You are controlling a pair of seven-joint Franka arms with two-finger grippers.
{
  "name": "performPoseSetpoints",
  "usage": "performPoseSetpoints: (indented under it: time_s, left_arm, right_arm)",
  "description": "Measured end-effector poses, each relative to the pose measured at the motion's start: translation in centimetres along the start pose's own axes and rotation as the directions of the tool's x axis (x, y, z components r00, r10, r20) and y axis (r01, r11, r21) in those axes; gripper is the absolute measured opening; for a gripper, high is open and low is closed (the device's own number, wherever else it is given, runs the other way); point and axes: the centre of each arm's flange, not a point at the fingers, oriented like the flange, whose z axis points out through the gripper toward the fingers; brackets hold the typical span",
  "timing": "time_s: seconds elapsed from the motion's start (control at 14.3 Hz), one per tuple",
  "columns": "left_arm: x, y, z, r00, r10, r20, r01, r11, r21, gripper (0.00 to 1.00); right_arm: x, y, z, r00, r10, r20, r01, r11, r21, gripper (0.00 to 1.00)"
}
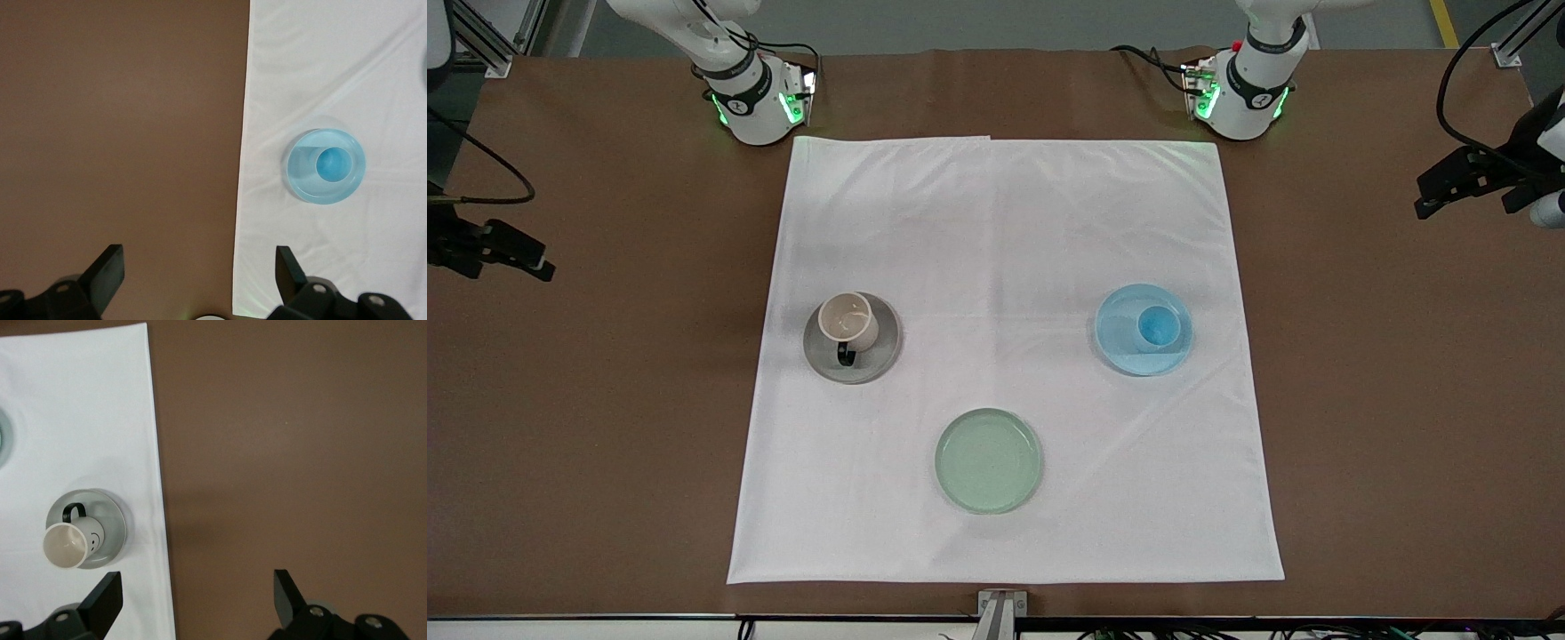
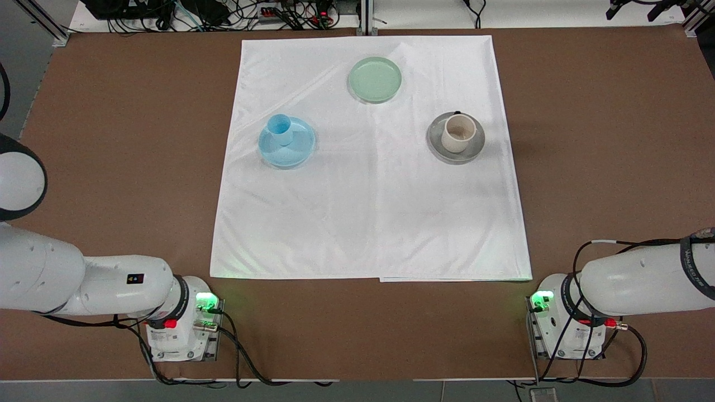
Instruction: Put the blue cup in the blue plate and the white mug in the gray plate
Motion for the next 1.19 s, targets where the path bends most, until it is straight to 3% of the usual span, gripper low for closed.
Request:
performPoseSetpoints:
  time_s: [0.14, 0.63, 1.19]
  left_arm:
    - [0.0, 0.2, 0.0, 1.000, 0.003, -0.001, -0.003, 1.000, 0.000, 1.00]
    - [0.3, 0.4, 0.1, 1.000, 0.007, -0.014, -0.007, 1.000, -0.002, 1.00]
    - [0.4, 0.5, 0.0, 1.000, 0.008, -0.023, -0.008, 1.000, -0.003, 1.00]
  right_arm:
    - [0.6, -0.1, -1.7, 1.000, -0.002, -0.031, 0.002, 1.000, -0.003, 1.00]
    - [1.3, -0.6, -3.5, 0.998, -0.010, -0.068, 0.010, 1.000, -0.007, 1.00]
    - [1.3, -0.9, -3.8, 0.998, -0.014, -0.068, 0.014, 1.000, -0.007, 1.00]
